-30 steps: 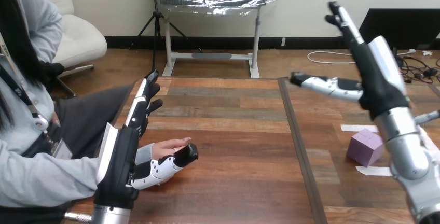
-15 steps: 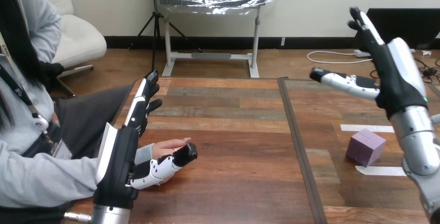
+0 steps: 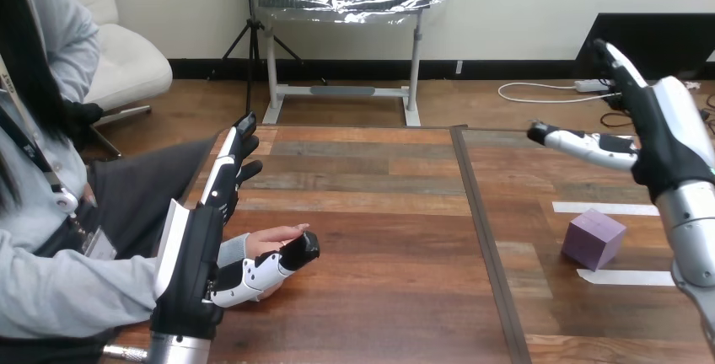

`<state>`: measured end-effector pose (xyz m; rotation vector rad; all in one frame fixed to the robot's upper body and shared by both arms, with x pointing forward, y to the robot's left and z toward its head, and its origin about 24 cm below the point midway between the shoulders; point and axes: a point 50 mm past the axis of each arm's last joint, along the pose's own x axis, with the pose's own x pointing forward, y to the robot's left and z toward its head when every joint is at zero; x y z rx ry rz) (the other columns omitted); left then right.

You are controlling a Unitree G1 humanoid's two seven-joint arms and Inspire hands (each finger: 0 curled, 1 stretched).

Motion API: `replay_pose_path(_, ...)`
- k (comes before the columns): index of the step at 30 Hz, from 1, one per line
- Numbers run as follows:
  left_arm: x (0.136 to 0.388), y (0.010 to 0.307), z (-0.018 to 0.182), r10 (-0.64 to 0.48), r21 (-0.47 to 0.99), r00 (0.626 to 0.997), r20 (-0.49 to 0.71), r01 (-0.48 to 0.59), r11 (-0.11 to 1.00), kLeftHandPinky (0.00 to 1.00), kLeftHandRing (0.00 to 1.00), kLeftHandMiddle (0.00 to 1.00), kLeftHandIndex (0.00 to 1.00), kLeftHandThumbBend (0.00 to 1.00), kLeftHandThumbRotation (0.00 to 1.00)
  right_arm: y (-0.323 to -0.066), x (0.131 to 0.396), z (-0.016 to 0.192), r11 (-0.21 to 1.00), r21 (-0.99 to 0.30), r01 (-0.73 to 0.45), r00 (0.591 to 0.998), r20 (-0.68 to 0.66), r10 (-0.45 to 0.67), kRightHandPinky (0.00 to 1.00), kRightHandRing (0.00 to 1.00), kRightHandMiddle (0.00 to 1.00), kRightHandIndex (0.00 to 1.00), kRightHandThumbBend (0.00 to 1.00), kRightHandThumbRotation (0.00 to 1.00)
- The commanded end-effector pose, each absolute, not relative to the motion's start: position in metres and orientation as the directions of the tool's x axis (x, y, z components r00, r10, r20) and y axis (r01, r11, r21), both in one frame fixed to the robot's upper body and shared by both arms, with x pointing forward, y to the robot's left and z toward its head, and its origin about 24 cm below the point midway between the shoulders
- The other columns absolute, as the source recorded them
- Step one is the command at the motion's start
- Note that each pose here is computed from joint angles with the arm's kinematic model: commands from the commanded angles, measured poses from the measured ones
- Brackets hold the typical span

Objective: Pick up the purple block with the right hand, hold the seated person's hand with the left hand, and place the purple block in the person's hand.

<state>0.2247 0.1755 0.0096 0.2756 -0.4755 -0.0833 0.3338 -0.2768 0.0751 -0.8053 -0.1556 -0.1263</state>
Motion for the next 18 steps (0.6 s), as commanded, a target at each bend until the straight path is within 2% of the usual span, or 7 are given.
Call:
replay_pose_path(1, 0.234, 0.175, 0.026, -0.146, 0.281, 0.844, 0.516, -0.006, 0.960, 0.86, 0.94, 0.97, 0.95, 1.00, 0.64, -0.282, 0.349, 0.107, 0.658, -0.712, 0.246, 0.960, 0.270, -0.066, 0.80, 0.93, 0.90, 0.93, 1.00, 0.52)
replay_pose_path(18, 0.233, 0.176, 0.027, -0.146, 0.288, 0.843, 0.518, -0.011, 0.958, 0.86, 0.94, 0.96, 0.95, 1.00, 0.57, -0.297, 0.346, 0.096, 0.625, -0.750, 0.217, 0.976, 0.181, -0.121, 0.86, 0.94, 0.94, 0.93, 1.00, 0.52)
